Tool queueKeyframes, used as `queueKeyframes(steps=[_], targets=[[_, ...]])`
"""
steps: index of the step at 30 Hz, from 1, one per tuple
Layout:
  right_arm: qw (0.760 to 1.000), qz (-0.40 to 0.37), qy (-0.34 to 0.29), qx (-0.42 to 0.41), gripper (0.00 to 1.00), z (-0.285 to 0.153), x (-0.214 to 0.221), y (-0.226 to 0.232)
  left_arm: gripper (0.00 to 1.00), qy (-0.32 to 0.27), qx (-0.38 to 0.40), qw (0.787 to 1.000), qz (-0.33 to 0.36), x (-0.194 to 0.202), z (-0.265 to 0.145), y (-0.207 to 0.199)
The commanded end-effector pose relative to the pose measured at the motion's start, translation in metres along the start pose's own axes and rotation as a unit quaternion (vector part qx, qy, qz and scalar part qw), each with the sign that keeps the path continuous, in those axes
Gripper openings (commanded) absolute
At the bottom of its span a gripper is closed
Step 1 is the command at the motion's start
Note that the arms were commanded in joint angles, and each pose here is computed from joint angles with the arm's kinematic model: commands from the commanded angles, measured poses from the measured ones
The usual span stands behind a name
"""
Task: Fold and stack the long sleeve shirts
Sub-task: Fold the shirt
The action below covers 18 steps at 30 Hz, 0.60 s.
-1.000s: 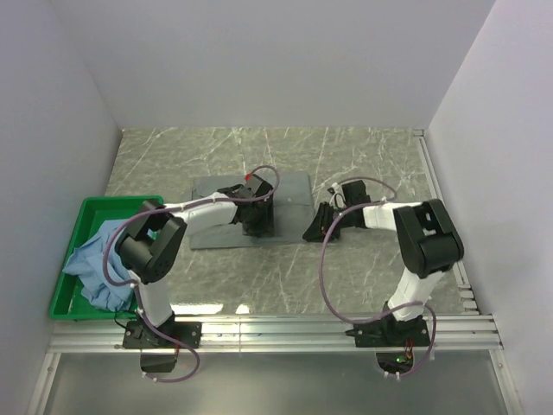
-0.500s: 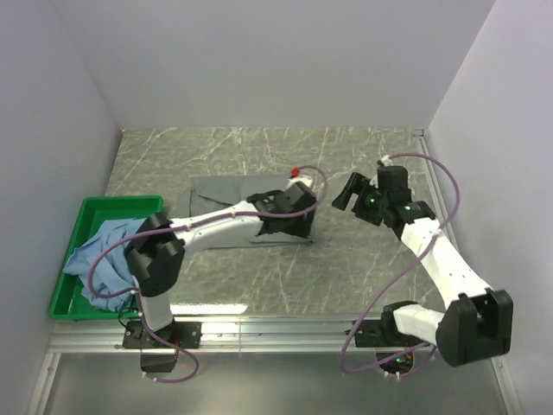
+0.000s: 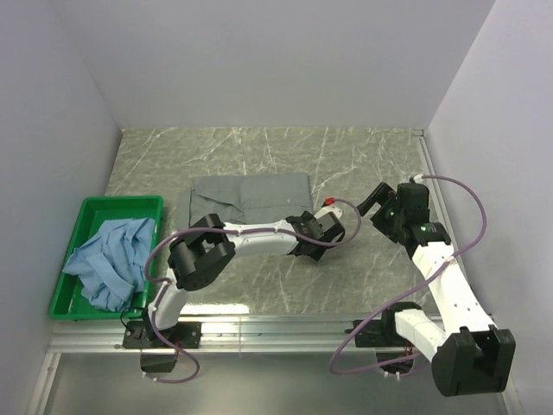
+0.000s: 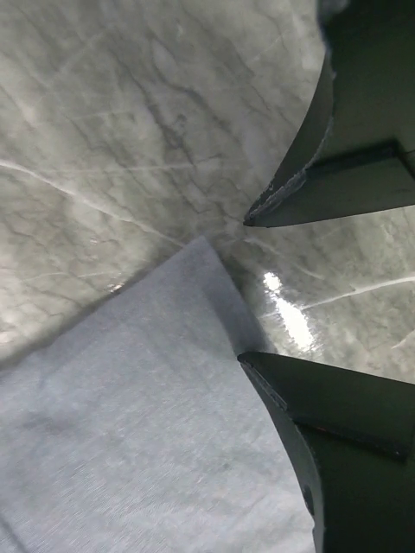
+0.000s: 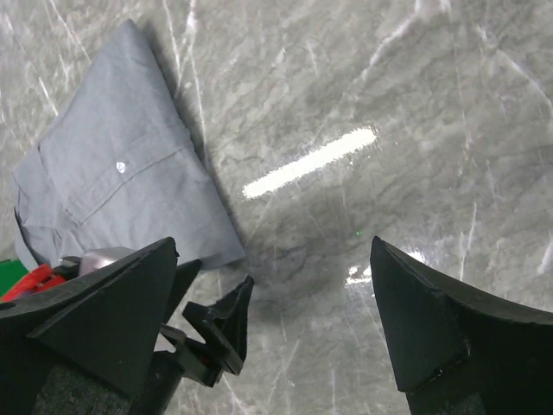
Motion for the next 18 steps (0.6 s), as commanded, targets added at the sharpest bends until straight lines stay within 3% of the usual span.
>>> queueKeyframes(steps=[1,14,18], targets=[[1.000,0.012,-0.018,0.007,0.99,0.000,-0.002,-0.004,0.65,-0.053,-0.007,0.999,0.011,-0.023,-0.003,-0.007],[1.000,0.028,-0.011,0.000,0.97,0.010,0.007,-0.008,0.57,-0.032,-0.019,0.999,0.032,-0.013,0.018,-0.013],[0.999,0.031,-0.004,-0.009,0.96,0.014,0.010,-0.008,0.42,-0.032,-0.020,0.999,0.032,-0.013,0.017,-0.013]])
Point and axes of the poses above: each gripper's point midway between its finger pads, its own z axis out along the fingers, its own y axis along the line the jaws close on, x = y × z, the point moved 8 cm from there along -z, back along the fingers, and after that the axes turned 14 degrees about -z, right-handed, at the moved point
